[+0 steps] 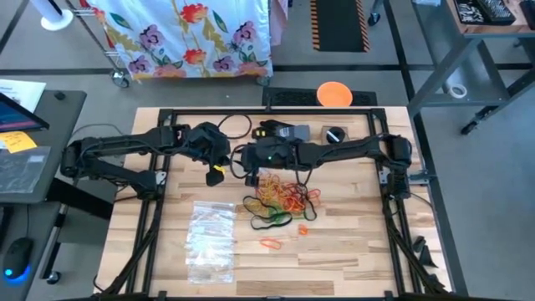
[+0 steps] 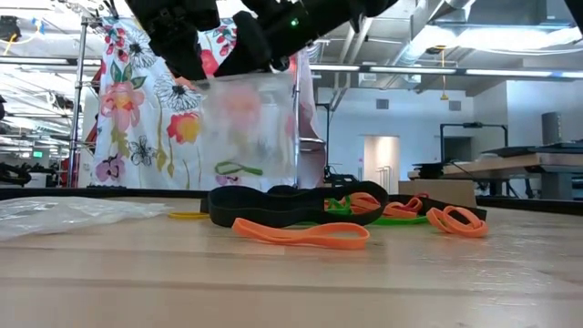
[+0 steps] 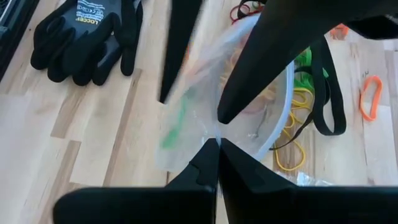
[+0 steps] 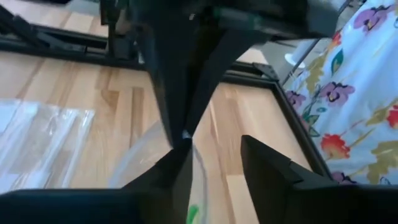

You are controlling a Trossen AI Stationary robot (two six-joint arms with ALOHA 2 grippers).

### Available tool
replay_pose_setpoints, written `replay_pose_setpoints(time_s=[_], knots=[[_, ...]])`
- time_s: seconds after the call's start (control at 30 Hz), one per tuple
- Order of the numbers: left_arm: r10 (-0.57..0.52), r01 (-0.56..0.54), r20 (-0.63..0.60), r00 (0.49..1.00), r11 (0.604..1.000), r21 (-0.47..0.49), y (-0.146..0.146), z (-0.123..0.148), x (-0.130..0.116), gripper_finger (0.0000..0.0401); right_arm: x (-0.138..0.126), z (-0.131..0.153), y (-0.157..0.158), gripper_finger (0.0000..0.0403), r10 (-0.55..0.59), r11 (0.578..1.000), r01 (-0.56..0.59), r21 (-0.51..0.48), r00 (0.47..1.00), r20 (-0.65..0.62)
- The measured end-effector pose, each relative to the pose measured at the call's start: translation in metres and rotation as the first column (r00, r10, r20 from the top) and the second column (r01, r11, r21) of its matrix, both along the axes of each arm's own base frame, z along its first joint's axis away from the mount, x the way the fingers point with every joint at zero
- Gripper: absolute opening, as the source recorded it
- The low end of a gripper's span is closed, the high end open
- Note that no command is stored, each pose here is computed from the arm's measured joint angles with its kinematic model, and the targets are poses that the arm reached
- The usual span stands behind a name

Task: Sort rubber bands
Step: Adjust the transparent zip bag

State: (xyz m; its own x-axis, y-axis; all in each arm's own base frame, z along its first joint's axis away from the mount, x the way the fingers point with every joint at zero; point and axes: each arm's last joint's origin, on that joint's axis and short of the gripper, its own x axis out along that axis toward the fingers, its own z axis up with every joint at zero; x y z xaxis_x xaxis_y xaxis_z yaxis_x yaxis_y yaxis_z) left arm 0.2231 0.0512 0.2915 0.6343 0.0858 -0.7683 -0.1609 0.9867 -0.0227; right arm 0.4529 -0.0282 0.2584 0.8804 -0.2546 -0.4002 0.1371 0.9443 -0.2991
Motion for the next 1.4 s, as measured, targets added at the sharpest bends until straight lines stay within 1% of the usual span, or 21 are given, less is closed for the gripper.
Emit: replay_pose_setpoints(time_s=[0.1,0.17,0.3,0.67,0.73,0.8,0.87,1.03,1.1,1.17,1.2,1.23,1.3,1.33,1.37,1.4], knots=[[0.001,-0.001,0.001,1.0,1.0,0.0,0.0,0.0,0.0,0.0,0.0,-0.001,0.001,0.0097,0.006,1.0,-0.006,-0.005,1.0,-0.021],[0.0,0.0,0.0,1.0,1.0,0.0,0.0,0.0,0.0,0.0,-0.002,-0.003,0.001,0.0088,0.007,1.0,-0.007,-0.004,0.999,-0.048],[0.0,0.0,0.0,1.0,1.0,0.0,0.0,0.0,0.0,0.0,-0.004,-0.007,0.001,0.0084,0.006,1.0,-0.006,0.0,0.995,-0.096],[0.004,-0.004,0.001,1.0,1.0,-0.003,0.0,0.0,0.0,0.0,-0.003,-0.006,0.001,0.0072,0.005,1.0,-0.005,0.0,0.997,-0.081],[0.001,-0.001,0.001,1.0,1.0,-0.001,0.0,0.0,0.0,0.0,-0.003,-0.006,0.001,0.0056,0.005,1.0,-0.005,-0.001,0.997,-0.082],[-0.015,0.015,0.003,1.0,1.0,0.013,0.0,0.0,0.0,0.0001,-0.003,-0.006,0.001,0.0024,0.005,1.0,-0.005,-0.003,0.997,-0.083],[-0.036,0.036,0.006,0.999,0.999,0.032,0.0,0.001,0.001,0.0009,-0.003,-0.007,0.001,0.0008,0.008,1.0,-0.009,-0.012,0.996,-0.091],[-0.057,0.057,-0.005,0.998,0.997,0.048,-0.001,0.0,0.0,0.0059,-0.004,-0.007,0.001,0.0003,-0.008,1.0,0.008,0.004,0.996,-0.089],[-0.066,0.069,-0.033,0.997,0.992,0.108,-0.001,0.002,-0.002,0.0082,-0.004,-0.007,0.0,0.0002,-0.032,0.999,0.034,0.019,0.996,-0.085],[-0.06,0.072,-0.06,0.996,0.971,0.23,-0.002,0.009,-0.003,0.0103,-0.004,-0.007,-0.003,0.0002,-0.056,0.997,0.06,0.048,0.995,-0.08],[-0.052,0.068,-0.061,0.997,0.95,0.303,-0.002,0.016,-0.003,0.0112,-0.004,-0.004,-0.006,0.0001,-0.071,0.995,0.076,0.066,0.994,-0.079],[-0.04,0.06,-0.061,0.997,0.923,0.38,-0.004,0.022,-0.004,0.0121,-0.004,-0.001,-0.009,0.0001,-0.087,0.992,0.093,0.083,0.993,-0.074],[-0.031,0.061,-0.069,0.997,0.863,0.501,-0.01,0.032,-0.004,0.0135,-0.003,0.005,-0.016,0.0001,-0.127,0.983,0.132,0.129,0.991,-0.052],[-0.031,0.06,-0.061,0.998,0.836,0.545,-0.013,0.037,-0.004,0.0139,-0.003,0.008,-0.019,0.0001,-0.148,0.976,0.152,0.158,0.988,-0.039],[-0.036,0.059,-0.052,0.998,0.818,0.572,-0.017,0.04,-0.005,0.0143,-0.003,0.01,-0.022,0.0001,-0.168,0.967,0.171,0.186,0.985,-0.034],[-0.045,0.068,-0.054,0.998,0.809,0.583,-0.022,0.041,-0.006,0.0145,-0.003,0.011,-0.024,0.0001,-0.187,0.959,0.19,0.211,0.982,-0.035]])
